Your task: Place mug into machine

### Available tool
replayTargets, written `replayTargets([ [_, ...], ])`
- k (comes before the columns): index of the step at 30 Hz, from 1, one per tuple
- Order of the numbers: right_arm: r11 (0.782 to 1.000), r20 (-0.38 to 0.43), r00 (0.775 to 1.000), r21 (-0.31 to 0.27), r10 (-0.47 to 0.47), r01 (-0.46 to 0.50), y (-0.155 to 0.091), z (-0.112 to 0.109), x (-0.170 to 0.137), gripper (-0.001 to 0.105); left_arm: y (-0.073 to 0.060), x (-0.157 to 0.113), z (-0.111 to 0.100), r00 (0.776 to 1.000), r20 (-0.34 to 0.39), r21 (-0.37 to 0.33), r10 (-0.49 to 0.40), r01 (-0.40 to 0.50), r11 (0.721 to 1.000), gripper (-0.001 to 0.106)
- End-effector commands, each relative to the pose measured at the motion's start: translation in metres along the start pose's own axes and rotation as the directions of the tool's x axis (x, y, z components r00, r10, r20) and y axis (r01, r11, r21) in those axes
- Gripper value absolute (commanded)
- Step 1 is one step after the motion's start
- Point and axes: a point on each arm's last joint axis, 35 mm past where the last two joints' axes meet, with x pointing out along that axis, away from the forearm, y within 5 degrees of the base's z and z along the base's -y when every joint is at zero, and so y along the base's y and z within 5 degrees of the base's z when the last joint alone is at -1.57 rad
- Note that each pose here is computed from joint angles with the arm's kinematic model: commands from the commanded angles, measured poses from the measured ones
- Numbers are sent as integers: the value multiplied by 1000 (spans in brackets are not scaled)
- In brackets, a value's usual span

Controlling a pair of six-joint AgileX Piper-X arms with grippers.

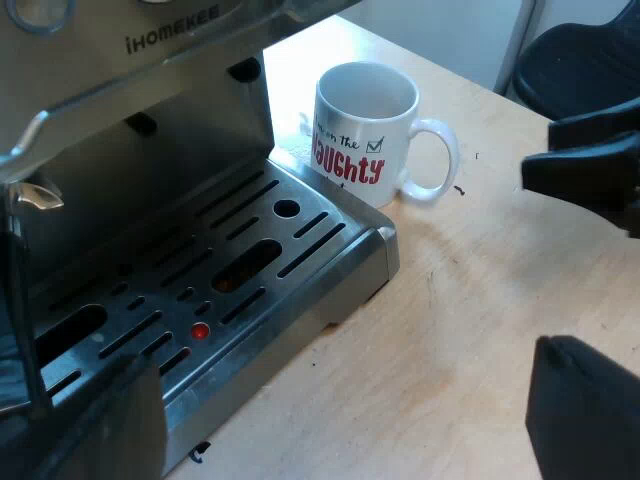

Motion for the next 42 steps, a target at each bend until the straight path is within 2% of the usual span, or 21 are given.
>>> replayTargets([
  [1,1000,20,1000,7,4,-4,1,-1,9,54,-2,-1,4,1000,19,10,-12,11,1000,77],
  [7,1000,35,999,20,-22,21,5,-8,29,54,-2,-1,4,1000,19,10,-12,11,1000,77],
  [9,996,5,997,41,-75,74,2,-12,37,54,-2,-1,4,1000,19,10,-12,11,1000,77],
  [13,995,-29,998,81,-50,52,-6,-17,48,54,-2,-1,4,1000,19,10,-12,11,1000,77],
  [17,999,-41,999,50,-8,10,-9,-17,63,54,-2,-1,4,1000,19,10,-12,11,1000,77],
  [27,999,-37,999,51,-10,12,-8,-3,106,54,-2,-1,4,1000,19,10,-12,11,1000,77],
  [32,999,-36,999,53,-10,12,-8,-2,110,52,-2,-1,4,1000,19,15,-12,11,1000,77],
  [34,999,-36,999,53,-10,12,-8,-2,110,45,-2,-1,4,1000,19,15,-12,11,1000,77],
  [39,998,-45,999,52,-21,23,-8,-2,110,15,-2,-1,3,1000,16,14,-11,11,1000,77],
  [40,998,-45,999,52,-21,23,-8,-2,110,12,-1,-1,3,1000,14,13,-11,11,1000,77],
  [42,998,-45,999,52,-21,23,-8,-2,110,0,-1,0,0,1000,7,13,-10,10,1000,77],
])
